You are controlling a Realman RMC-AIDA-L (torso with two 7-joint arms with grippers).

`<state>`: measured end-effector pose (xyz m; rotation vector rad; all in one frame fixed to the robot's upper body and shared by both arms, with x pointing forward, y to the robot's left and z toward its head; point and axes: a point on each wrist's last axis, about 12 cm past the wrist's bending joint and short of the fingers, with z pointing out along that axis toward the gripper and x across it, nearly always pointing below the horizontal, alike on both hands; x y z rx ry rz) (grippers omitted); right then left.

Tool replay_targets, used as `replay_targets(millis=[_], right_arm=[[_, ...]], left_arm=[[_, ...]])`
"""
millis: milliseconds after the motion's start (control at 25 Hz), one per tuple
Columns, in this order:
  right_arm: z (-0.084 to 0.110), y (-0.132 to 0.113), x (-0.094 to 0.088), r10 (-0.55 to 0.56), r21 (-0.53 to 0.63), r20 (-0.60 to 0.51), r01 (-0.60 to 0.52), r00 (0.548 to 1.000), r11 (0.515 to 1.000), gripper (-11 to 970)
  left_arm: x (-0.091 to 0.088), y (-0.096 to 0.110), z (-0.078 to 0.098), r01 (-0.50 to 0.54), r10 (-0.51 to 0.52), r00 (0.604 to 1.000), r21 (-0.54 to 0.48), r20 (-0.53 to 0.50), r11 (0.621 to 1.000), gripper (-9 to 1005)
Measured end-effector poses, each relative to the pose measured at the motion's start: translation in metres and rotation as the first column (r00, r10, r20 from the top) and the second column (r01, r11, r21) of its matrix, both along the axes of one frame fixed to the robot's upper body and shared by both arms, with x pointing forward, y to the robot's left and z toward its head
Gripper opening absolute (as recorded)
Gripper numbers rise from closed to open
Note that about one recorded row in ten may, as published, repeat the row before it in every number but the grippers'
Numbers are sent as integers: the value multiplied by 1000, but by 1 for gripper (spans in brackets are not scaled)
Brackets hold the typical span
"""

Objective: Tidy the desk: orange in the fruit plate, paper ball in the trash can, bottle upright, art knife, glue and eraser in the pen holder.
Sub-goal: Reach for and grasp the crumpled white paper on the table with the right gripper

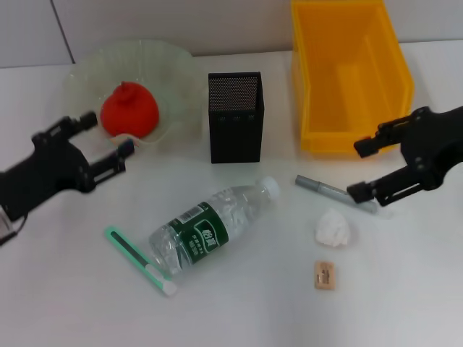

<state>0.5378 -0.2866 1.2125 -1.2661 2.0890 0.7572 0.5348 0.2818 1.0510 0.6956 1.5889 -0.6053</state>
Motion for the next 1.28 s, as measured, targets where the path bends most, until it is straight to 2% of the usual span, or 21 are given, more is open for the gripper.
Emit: replay_targets(millis=[120,240,480,840,1040,1280], right_arm=[[13,24,10,17,-161,-44,-24,999,987,828],[18,43,15,-2,-278,-88,-23,996,960,828],[9,71,18,-137,-429,-183,46,974,902,827],[-21,85,23,-286,-489,-214,151,934,859,827],[-40,87,29,-317,-509,-218,170,923,844,823],[-52,87,35,-337,-509,-219,187,916,840,818]], left_arm=[[-9,0,-4,35,-35,999,5,-13,999,815],[-14,0,-4,69,-70,997,-10,-28,998,815],[-22,0,-5,123,-124,991,-20,-46,992,815],[-28,-3,-10,179,-178,982,10,-69,984,815],[-29,-7,-11,201,-199,977,23,-78,979,814],[-29,-8,-12,203,-200,977,26,-78,979,814]])
